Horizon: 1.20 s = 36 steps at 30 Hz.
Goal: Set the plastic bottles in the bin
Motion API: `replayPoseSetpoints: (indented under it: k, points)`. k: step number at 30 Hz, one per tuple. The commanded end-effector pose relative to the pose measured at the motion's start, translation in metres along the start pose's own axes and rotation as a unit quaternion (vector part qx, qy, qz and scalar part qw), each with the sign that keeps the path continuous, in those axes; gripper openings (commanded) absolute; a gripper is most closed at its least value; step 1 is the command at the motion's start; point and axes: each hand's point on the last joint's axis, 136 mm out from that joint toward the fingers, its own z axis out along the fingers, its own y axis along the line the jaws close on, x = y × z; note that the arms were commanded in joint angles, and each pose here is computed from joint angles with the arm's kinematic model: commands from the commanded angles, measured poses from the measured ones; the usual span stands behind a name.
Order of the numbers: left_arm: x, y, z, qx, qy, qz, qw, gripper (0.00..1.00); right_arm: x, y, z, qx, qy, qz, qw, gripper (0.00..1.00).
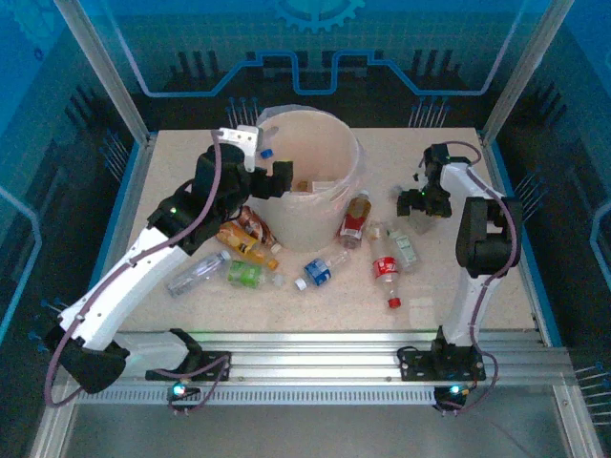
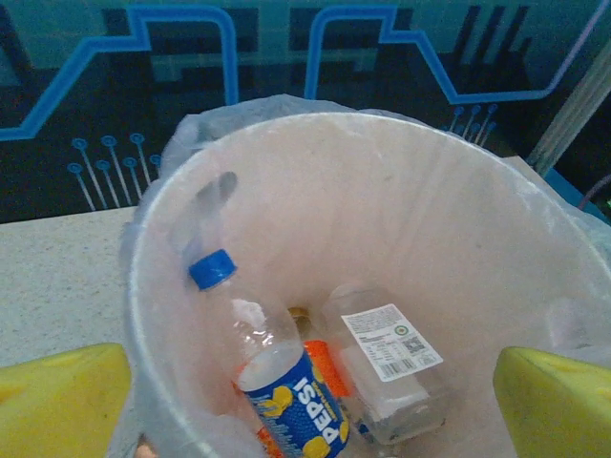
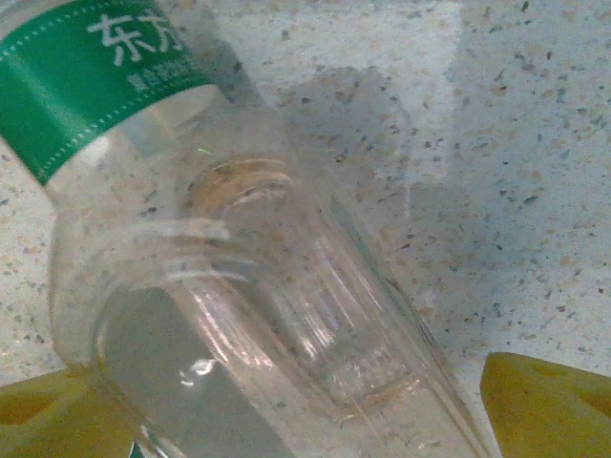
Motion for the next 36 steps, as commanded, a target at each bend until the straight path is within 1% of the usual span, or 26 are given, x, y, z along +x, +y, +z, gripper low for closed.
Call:
replayPoseSetpoints:
  k: [1,6,12,15,18,23,25,28,30,32,33,36]
  points:
    - [-0.011,0.018,-0.010,-0.040,-0.030,0.003,0.999,0.99,-0.004,-0.006,0.004,-0.008,0.010,0.024,1.000,0.89]
    - [-0.001,0.033,-0.012,-0.075,-0.014,0.011,0.997,0.99,-0.009,-0.005,0.007,-0.015,0.014,0.020,1.000,0.87]
    - [0.010,0.041,-0.014,-0.088,-0.003,0.011,0.996,0.99,-0.010,-0.003,0.013,-0.020,0.020,0.021,0.999,0.85]
    - [0.014,0.048,-0.016,-0.099,0.003,0.005,0.995,0.99,-0.011,-0.005,0.018,-0.016,0.026,0.020,0.999,0.80]
    - [0.019,0.059,-0.019,-0.118,0.004,-0.011,0.993,0.99,-0.011,-0.005,0.022,-0.015,0.029,0.019,0.999,0.81]
    - [0.021,0.084,-0.030,-0.164,-0.016,-0.071,0.984,0.99,-0.013,-0.006,0.030,-0.012,0.037,0.019,0.999,0.79]
    - [0.021,0.093,-0.036,-0.176,-0.028,-0.092,0.980,0.99,-0.014,-0.006,0.033,-0.014,0.037,0.020,0.999,0.75]
    - [0.023,0.107,-0.045,-0.194,-0.045,-0.122,0.972,0.99,-0.014,-0.006,0.034,-0.013,0.037,0.021,0.999,0.65]
    - [0.025,0.115,-0.051,-0.205,-0.054,-0.133,0.968,0.99,-0.014,-0.007,0.032,-0.010,0.034,0.022,0.999,0.61]
    - [0.028,0.122,-0.055,-0.218,-0.059,-0.139,0.964,0.99,-0.014,-0.008,0.024,-0.004,0.024,0.025,0.999,0.56]
    - [0.030,0.125,-0.057,-0.222,-0.060,-0.141,0.963,0.99,-0.015,-0.008,0.020,0.000,0.018,0.026,0.999,0.56]
    - [0.037,0.133,-0.060,-0.240,-0.055,-0.140,0.959,0.99,-0.017,-0.009,0.000,0.008,-0.006,0.033,0.999,0.48]
